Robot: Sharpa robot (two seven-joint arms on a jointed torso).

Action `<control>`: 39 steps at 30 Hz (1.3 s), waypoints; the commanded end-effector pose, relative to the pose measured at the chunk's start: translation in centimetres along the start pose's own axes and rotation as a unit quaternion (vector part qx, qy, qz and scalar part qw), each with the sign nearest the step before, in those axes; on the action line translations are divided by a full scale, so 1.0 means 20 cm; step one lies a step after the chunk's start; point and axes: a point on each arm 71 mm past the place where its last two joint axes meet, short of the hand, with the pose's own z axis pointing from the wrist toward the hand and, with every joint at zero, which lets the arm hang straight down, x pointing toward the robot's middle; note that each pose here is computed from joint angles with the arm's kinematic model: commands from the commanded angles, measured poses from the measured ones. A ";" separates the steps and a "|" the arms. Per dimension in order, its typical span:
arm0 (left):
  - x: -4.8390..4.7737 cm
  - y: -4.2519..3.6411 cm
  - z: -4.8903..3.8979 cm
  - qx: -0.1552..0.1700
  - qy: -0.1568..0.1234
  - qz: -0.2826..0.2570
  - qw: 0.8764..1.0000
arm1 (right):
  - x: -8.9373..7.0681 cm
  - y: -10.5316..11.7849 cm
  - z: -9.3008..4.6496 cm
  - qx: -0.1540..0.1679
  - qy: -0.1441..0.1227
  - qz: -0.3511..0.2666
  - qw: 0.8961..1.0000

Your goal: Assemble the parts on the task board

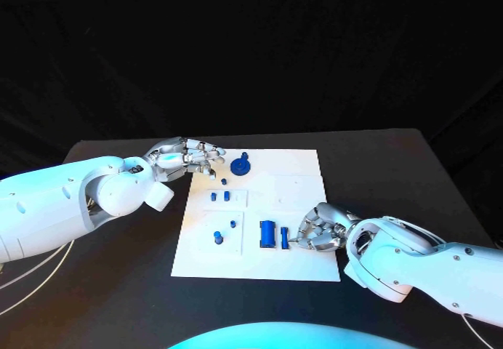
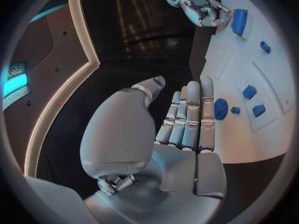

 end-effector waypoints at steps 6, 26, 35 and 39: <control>0.013 0.007 0.016 0.005 0.006 -0.005 1.000 | -0.16 0.01 0.01 -0.087 -0.037 0.080 0.992; -0.123 0.032 0.198 0.114 -0.211 -0.023 0.970 | -0.75 -0.28 0.37 -0.153 -0.197 0.278 0.928; -0.149 0.056 0.283 0.133 -0.256 -0.017 0.957 | -0.79 -0.28 0.47 -0.170 -0.199 0.288 0.921; -0.137 0.076 0.296 0.111 -0.234 -0.015 0.966 | -0.79 -0.30 0.48 -0.142 -0.213 0.272 0.928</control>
